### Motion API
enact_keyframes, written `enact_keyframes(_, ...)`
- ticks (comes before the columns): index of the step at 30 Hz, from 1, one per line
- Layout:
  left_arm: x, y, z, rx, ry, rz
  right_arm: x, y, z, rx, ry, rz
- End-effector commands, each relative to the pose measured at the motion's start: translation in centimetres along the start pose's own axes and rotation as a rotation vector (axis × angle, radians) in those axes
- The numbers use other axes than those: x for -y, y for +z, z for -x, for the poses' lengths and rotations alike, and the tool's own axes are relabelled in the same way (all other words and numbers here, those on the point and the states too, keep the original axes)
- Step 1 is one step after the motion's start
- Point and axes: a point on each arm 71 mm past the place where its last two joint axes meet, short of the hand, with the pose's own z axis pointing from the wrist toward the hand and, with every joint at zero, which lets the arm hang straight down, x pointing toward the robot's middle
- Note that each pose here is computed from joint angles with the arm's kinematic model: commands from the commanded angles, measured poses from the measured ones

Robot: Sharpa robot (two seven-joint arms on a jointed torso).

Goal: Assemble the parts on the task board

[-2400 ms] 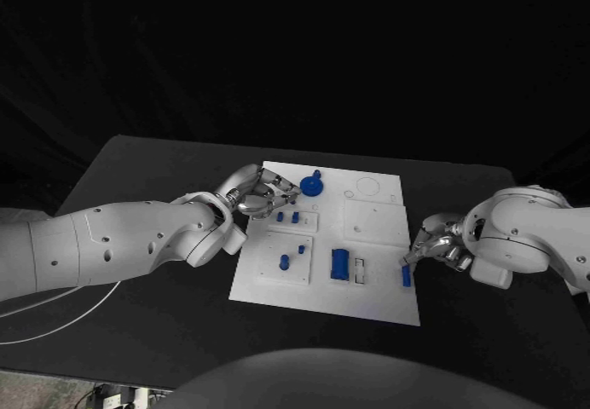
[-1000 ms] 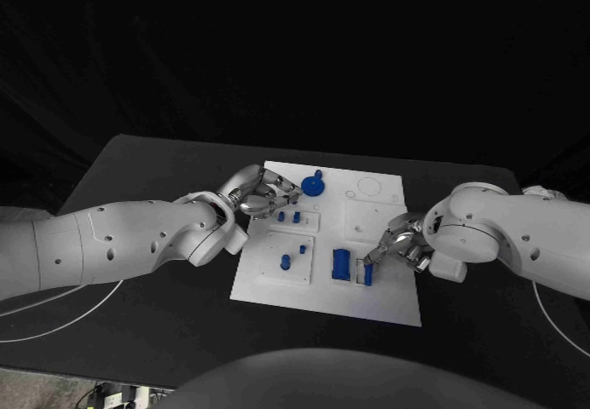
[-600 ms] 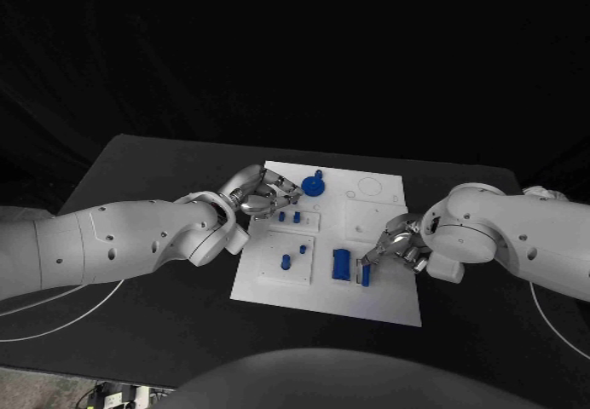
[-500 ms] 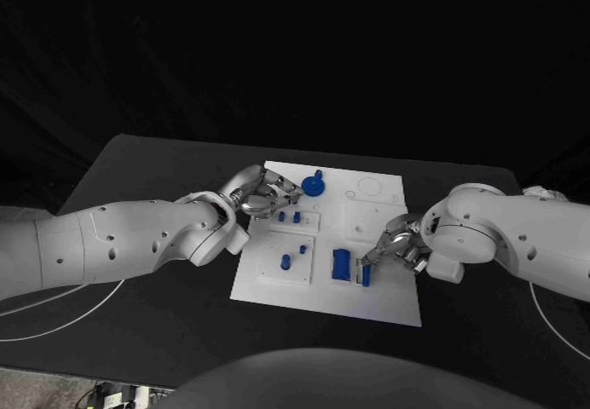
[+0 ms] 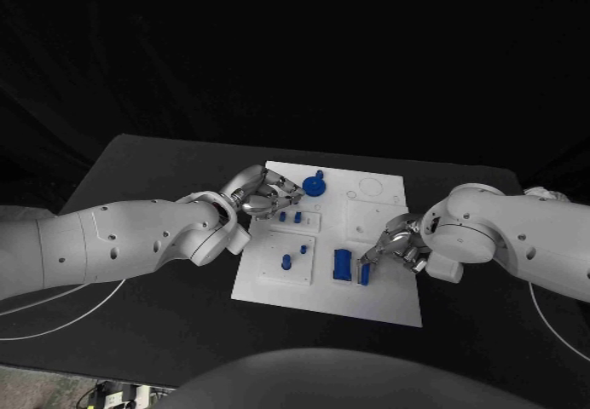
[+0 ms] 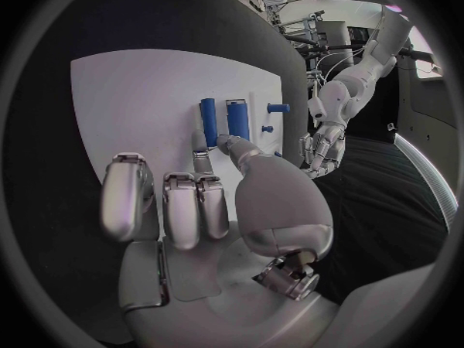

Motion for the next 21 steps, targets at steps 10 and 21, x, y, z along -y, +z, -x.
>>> enact_keyframes(10,0.11,0.12,-0.27,-0.021,-0.012,0.003,0.14,0.2,0.12,0.013,0.014,-0.002)
enact_keyframes(21,0.11,0.18,-0.36,-0.026,-0.013,0.005,0.23,0.19,0.17,0.013,0.015,-0.003)
